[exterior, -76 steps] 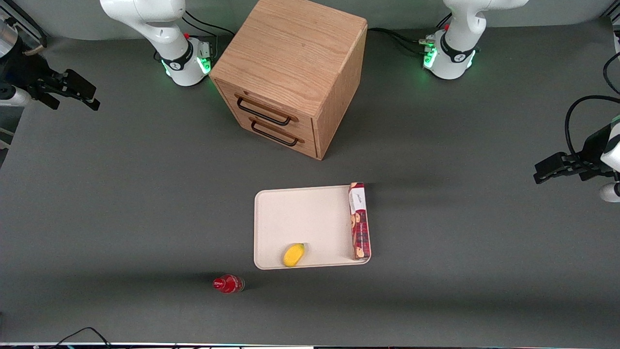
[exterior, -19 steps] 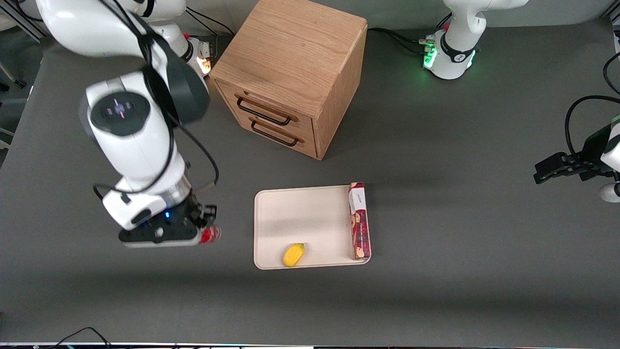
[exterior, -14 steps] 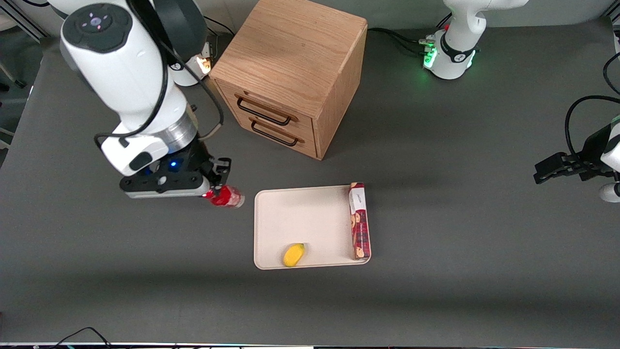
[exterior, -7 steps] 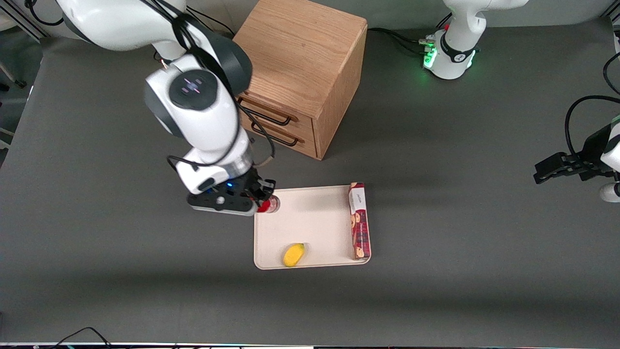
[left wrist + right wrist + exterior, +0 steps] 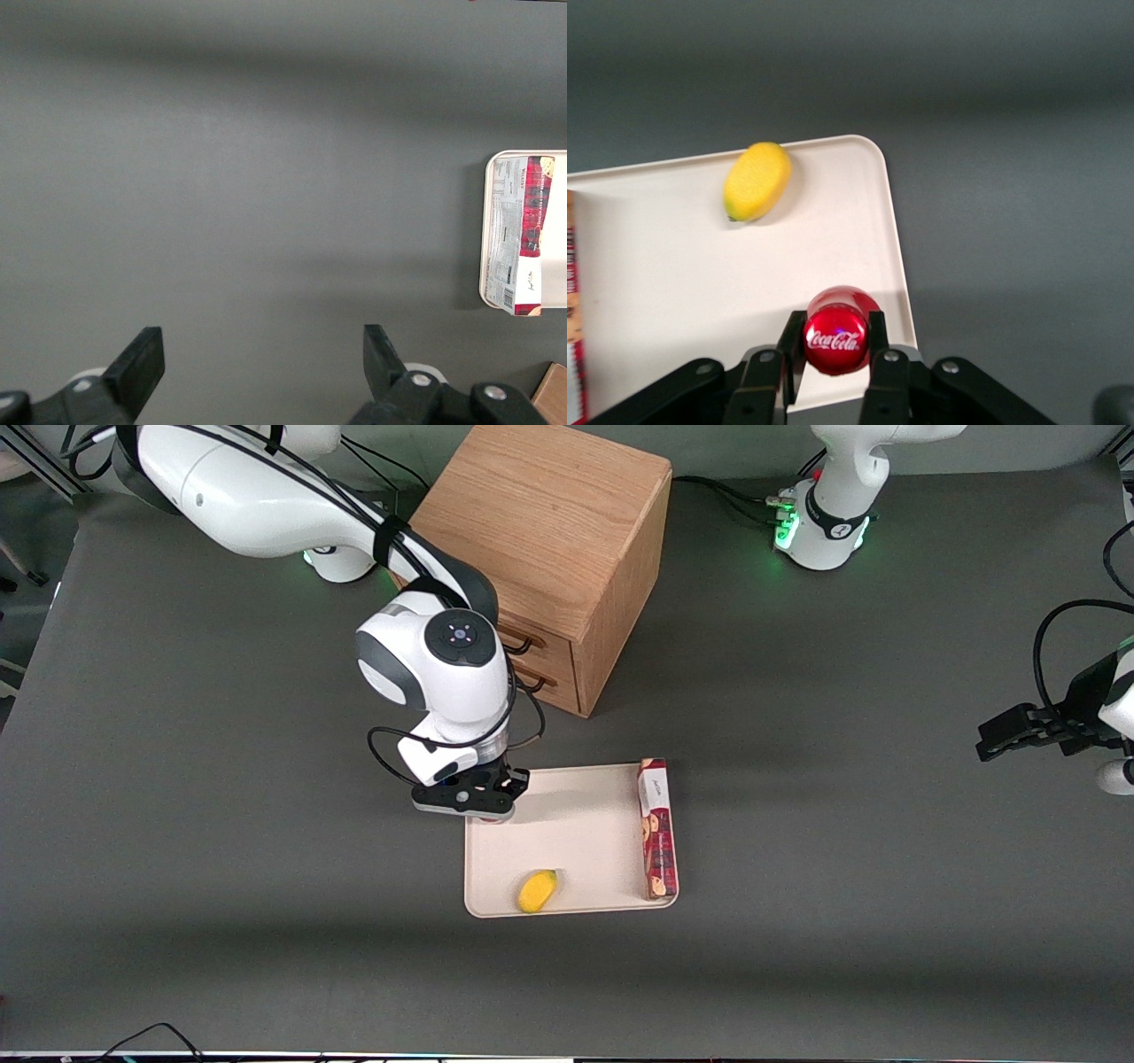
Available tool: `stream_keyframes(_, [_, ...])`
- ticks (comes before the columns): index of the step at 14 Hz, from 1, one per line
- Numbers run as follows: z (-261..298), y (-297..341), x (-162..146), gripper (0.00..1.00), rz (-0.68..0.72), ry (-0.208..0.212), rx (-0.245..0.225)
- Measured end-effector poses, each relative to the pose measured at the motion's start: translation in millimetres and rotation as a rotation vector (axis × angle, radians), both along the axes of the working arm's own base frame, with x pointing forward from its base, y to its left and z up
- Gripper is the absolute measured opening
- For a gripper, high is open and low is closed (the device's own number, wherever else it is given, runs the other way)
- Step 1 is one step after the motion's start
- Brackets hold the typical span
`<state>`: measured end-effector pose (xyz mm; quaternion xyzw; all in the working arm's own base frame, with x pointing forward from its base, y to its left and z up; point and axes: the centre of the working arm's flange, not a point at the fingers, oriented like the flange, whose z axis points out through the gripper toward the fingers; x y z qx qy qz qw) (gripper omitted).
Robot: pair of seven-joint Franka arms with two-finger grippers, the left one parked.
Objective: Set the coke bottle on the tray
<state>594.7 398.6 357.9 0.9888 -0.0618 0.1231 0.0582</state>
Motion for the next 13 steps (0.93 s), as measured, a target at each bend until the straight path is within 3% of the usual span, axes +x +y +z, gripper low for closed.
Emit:
stream_keyframes(5, [-23.4, -3.1, -6.2, 0.31, -0.013, -0.041, 0.000])
stream_keyframes(6, [-23.8, -3.0, -6.7, 0.36, -0.013, -0.042, -0.002])
stream_keyframes(9, [-6.3, -3.9, -5.2, 0.66, -0.016, -0.070, -0.001])
stream_keyframes(11, [31.5, -10.0, -3.2, 0.85, -0.042, -0.085, -0.030])
stream_keyframes(12, [62.4, -14.5, -2.9, 0.96, -0.056, -0.066, -0.031])
stream_keyframes(13, [104.1, -22.9, -4.5, 1.00, -0.063, -0.036, -0.023])
